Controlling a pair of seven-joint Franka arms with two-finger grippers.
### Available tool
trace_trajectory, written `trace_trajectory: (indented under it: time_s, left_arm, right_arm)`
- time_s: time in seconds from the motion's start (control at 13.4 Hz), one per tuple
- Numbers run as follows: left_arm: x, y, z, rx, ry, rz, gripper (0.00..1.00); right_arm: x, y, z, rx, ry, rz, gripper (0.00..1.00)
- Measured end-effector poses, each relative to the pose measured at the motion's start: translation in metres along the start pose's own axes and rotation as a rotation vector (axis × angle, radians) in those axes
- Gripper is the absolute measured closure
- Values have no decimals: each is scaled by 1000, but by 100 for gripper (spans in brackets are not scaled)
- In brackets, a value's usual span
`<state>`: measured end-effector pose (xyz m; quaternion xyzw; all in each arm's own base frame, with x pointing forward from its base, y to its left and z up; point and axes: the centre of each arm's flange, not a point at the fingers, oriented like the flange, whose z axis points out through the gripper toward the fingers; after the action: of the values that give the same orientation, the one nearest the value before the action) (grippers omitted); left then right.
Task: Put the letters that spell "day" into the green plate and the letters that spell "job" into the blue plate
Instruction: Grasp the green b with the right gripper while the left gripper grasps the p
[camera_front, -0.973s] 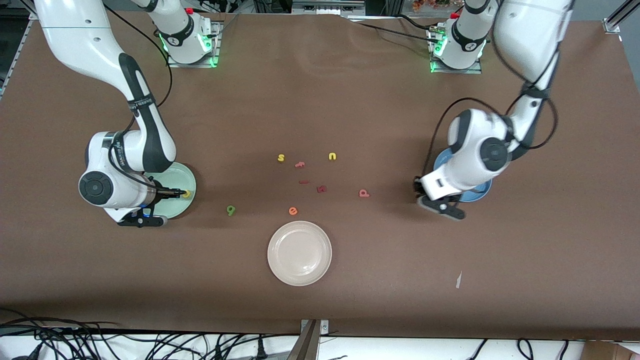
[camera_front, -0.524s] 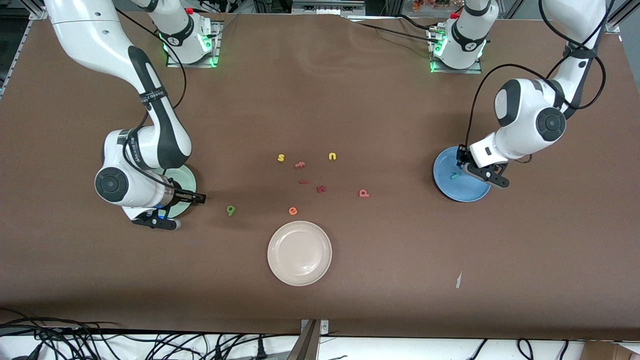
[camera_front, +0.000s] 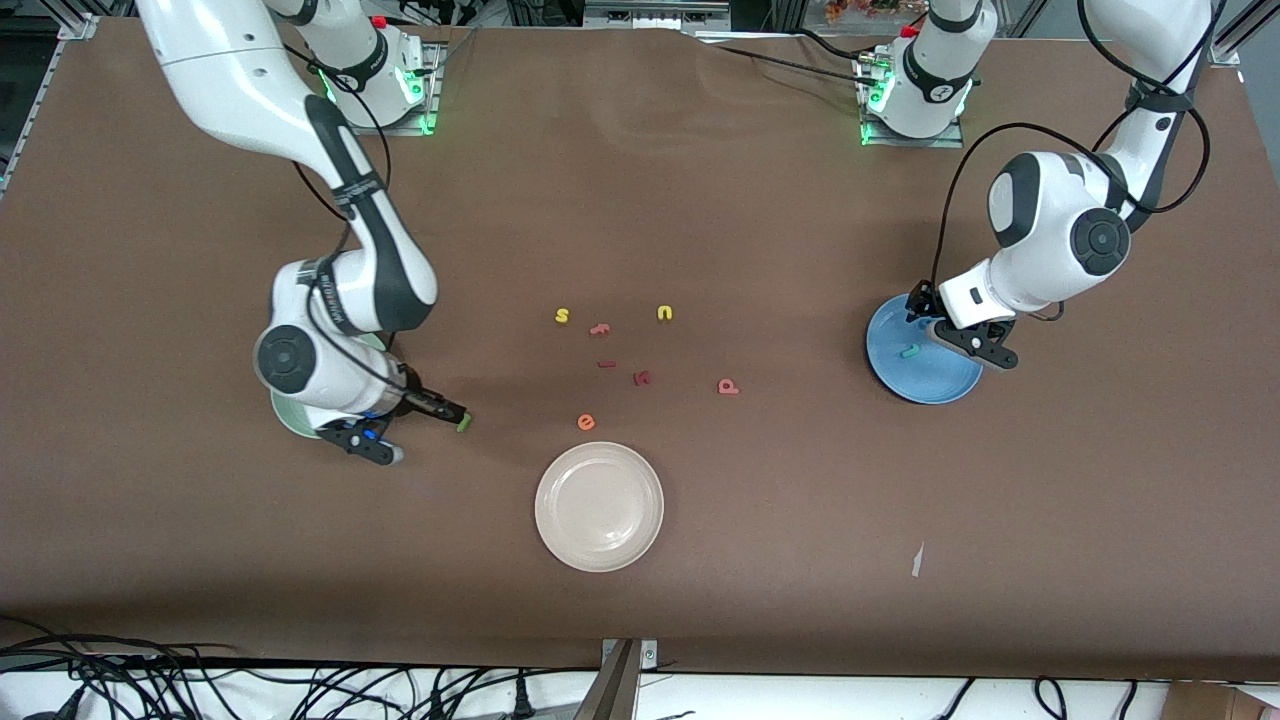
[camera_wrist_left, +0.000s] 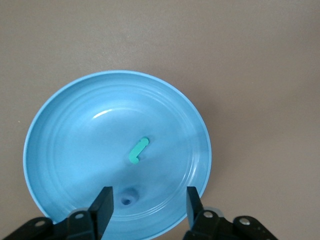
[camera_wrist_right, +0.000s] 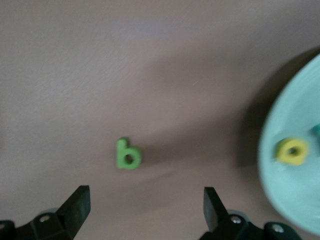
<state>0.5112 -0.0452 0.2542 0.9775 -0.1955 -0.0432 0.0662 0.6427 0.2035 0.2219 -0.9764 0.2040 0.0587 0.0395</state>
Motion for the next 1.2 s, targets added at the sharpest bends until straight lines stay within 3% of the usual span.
trace_trajectory:
  time_s: [0.3, 0.52, 0.82, 0.9, 1.2]
  left_arm:
    - [45, 52, -7, -96, 79, 1, 30]
    - [90, 105, 10, -146, 92, 29, 30]
    - [125, 180, 37, -145, 113, -48, 30]
    - [132, 199, 41, -145, 112, -70, 30]
    - [155, 230, 66, -113, 116, -92, 30]
  right_arm:
    - [0, -7, 19, 13, 32, 65, 0]
    - [-2, -15, 35, 28, 62, 86, 0]
    - [-7, -21, 41, 25, 64, 86, 3]
    - [-6, -20, 40, 24, 65, 87, 9]
    - [-1, -16, 42, 10, 73, 84, 16]
